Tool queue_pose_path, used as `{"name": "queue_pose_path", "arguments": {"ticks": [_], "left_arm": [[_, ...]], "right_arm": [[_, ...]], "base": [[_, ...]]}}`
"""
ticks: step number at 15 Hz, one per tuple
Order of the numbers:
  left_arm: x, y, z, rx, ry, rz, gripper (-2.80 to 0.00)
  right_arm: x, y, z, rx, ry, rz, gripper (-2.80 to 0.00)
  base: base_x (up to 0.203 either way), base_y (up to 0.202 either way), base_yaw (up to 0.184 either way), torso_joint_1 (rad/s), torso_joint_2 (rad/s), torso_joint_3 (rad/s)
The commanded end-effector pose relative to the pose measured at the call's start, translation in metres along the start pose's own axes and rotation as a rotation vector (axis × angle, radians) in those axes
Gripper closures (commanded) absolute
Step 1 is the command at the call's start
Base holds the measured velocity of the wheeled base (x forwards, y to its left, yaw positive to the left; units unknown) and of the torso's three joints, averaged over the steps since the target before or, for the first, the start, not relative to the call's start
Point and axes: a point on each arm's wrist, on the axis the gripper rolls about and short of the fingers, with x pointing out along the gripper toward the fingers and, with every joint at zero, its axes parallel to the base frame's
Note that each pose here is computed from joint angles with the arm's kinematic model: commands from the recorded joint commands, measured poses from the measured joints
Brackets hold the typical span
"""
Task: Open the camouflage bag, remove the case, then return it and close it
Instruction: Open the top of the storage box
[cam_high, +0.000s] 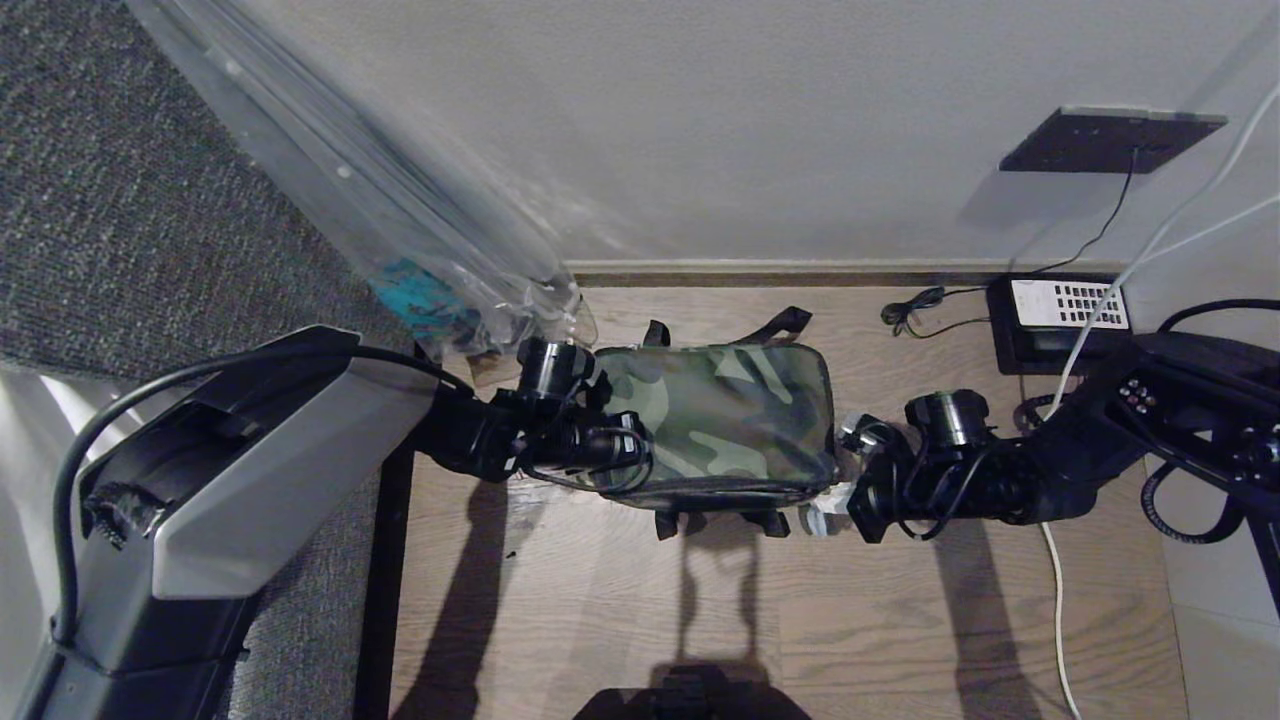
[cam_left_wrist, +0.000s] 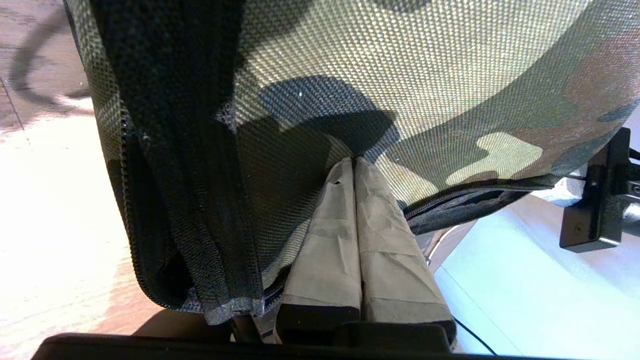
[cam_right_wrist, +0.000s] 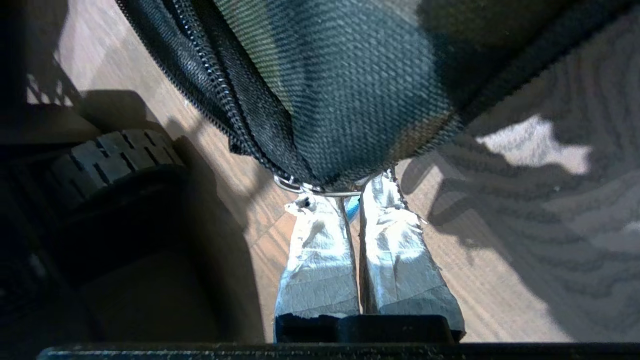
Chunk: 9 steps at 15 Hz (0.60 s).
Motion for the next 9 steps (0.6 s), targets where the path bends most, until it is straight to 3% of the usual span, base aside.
{"name": "queue_pose_path", "arguments": {"ticks": [1,9], "left_arm": [[0.001,-0.002,-0.001,0.0,0.002,-0.005,0.0],[0.0,-0.003,-0.002,0.003,0.005,-0.005,0.0]], "right_arm": [[-0.005,-0.002,0.003,-0.003,-0.011,-0.007,0.0],[-0.039,-0.016,0.003,0.079,0.047,-0.033,0.0]], "base": [[0.0,0.0,0.0,0.0,0.0,0.0],[0.0,0.0,0.0,0.0,0.0,0.0]]}}
